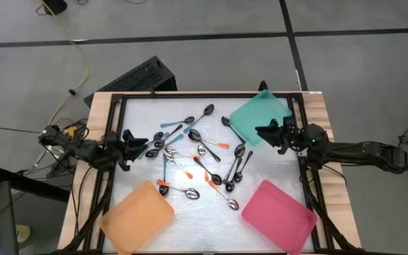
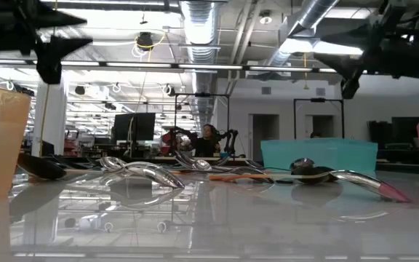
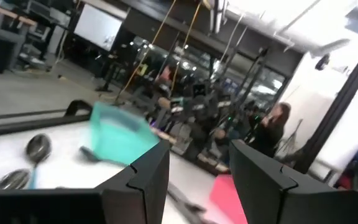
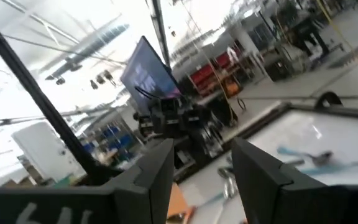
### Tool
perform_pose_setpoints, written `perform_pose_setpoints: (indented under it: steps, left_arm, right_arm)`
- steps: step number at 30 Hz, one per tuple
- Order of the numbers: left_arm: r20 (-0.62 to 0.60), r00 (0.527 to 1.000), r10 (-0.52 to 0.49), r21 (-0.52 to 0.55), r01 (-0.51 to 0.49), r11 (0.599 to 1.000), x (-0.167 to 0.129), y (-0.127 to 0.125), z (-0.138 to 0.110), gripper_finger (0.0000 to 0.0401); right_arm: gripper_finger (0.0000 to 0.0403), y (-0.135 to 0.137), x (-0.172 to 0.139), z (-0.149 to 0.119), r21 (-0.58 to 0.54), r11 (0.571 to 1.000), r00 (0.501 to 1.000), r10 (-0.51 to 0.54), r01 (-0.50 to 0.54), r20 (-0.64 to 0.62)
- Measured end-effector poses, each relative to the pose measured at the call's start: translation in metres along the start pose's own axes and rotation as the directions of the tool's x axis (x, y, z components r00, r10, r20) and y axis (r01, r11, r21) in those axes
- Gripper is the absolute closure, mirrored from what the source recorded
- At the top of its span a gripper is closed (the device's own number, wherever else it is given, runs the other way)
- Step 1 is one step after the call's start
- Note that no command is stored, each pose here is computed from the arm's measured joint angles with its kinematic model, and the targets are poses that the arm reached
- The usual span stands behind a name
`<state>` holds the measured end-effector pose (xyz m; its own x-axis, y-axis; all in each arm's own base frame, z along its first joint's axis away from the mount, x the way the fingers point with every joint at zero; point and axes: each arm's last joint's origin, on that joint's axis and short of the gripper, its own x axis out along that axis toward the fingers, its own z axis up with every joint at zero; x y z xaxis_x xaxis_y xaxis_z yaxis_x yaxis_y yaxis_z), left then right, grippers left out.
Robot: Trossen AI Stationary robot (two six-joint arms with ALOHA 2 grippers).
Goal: Sort silverware by color (type)
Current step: Put the blue spoon into the blue bin
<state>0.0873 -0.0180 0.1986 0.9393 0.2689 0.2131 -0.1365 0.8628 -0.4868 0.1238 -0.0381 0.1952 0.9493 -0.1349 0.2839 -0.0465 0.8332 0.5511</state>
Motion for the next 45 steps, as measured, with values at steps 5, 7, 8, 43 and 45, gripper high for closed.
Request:
perform_pose_setpoints:
  steps: [5, 7, 8, 43, 45]
  left_arm:
    - [0.08, 0.997, -0.012, -0.046, 0.016, 0.999, 0.001, -0.011, 0.03, 0.025]
    - [0.093, 0.996, 0.003, -0.04, 0.001, 0.999, 0.003, -0.017, 0.042, 0.025]
    - [0.1, 0.995, 0.018, -0.031, -0.015, 0.999, 0.004, -0.02, 0.049, 0.025]
    - [-0.553, 0.705, 0.444, 0.388, -0.253, 0.886, 0.174, 0.07, 0.155, 0.0243]
    - [-0.589, 0.654, 0.474, 0.407, -0.267, 0.874, 0.178, 0.092, 0.149, 0.0243]
  right_arm:
    - [0.0232, 0.002, 0.002, 0.005, 0.06, 0.998, 0.999, -0.016, 0.014, 0.044]
    - [0.0232, 0.006, 0.007, 0.011, 0.054, 0.999, 1.0, 0.003, -0.004, 0.023]
    - [0.0232, 0.009, 0.01, 0.014, 0.045, 0.999, 1.0, 0.011, -0.012, 0.009]
    - [0.0232, 0.015, 0.104, 0.065, -0.485, 0.773, 0.72, -0.6, 0.409, -0.349]
    - [0.0232, 0.013, 0.106, 0.063, -0.488, 0.771, 0.711, -0.605, 0.41, -0.358]
